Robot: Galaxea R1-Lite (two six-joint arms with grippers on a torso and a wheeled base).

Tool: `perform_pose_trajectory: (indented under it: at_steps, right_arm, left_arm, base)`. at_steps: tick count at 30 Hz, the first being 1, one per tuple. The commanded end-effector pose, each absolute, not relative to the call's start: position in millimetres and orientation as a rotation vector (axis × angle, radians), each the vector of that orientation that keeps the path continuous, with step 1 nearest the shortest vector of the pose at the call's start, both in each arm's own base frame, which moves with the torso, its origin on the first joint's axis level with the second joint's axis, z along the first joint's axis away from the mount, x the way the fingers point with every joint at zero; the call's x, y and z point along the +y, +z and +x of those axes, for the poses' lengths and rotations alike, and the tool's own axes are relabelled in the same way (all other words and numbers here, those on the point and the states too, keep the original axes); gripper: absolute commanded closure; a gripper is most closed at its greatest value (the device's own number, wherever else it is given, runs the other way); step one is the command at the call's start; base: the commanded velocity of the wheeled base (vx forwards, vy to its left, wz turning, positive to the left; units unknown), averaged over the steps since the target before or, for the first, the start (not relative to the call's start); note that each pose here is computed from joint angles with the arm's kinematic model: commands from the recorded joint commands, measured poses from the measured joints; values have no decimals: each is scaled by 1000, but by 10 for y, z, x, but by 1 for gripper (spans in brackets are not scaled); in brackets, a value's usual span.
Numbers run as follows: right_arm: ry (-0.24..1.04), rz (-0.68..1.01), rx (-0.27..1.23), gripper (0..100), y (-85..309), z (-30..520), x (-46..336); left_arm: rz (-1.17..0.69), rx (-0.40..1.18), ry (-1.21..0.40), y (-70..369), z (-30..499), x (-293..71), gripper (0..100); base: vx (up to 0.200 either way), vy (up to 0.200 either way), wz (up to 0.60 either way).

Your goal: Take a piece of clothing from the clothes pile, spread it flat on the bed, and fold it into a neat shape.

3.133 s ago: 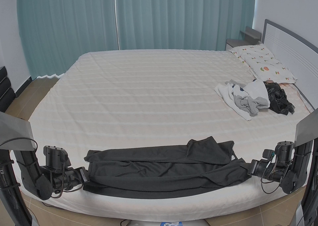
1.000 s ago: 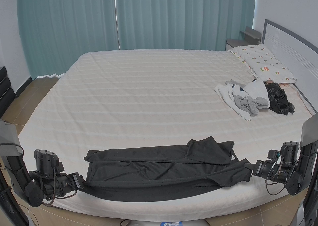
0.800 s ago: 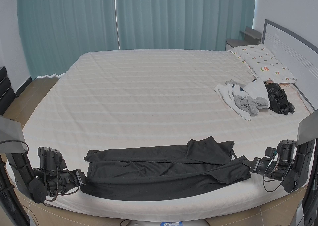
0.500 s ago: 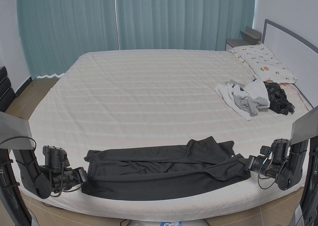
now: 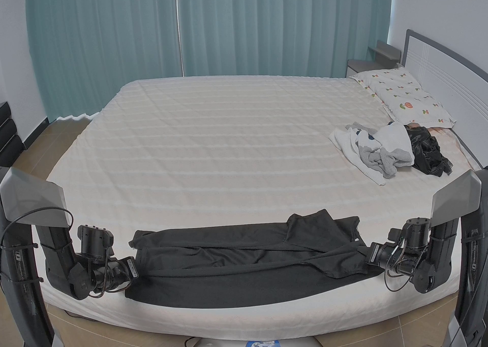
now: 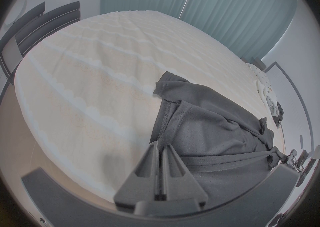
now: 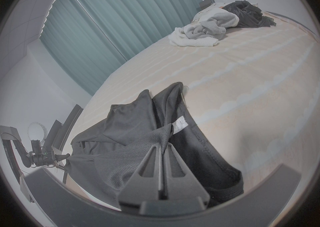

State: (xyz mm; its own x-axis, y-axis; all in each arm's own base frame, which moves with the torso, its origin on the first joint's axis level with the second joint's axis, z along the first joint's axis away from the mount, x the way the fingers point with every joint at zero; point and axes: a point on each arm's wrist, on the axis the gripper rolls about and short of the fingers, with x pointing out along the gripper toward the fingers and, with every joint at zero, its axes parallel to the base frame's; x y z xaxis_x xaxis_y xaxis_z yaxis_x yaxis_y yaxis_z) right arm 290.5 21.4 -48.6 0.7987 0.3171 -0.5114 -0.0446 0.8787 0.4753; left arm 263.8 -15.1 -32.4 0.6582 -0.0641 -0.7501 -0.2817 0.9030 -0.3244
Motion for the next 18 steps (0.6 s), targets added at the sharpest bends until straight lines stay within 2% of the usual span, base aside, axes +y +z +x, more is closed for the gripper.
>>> perform_pose_trajectory:
  at_steps: [1, 12, 13, 15, 16, 18]
  right_arm:
    - [198, 469, 646, 100, -583, 2907, 223]
    - [195, 459, 641, 100, -679, 2987, 286]
    - [195, 458, 641, 100, -679, 2990, 291]
    - [197, 458, 644, 100, -685, 2987, 300]
    - [197, 458, 644, 0, -685, 2987, 300]
    - [198, 458, 638, 0, -669, 2983, 295]
  left_arm:
    - [-438, 875, 134, -432, 2676, -154, 100]
    - [-430, 882, 158, -537, 2748, -161, 100]
    - [-430, 885, 159, -546, 2746, -161, 0]
    - [-428, 890, 158, -562, 2744, -165, 0]
    - [-428, 890, 158, -562, 2744, -165, 0]
    - [-426, 888, 159, -557, 2745, -165, 0]
  base:
    - [0, 0, 0]
    - [0, 0, 0]
    - [0, 0, 0]
    - [0, 0, 0]
    - [0, 0, 0]
    - [0, 0, 0]
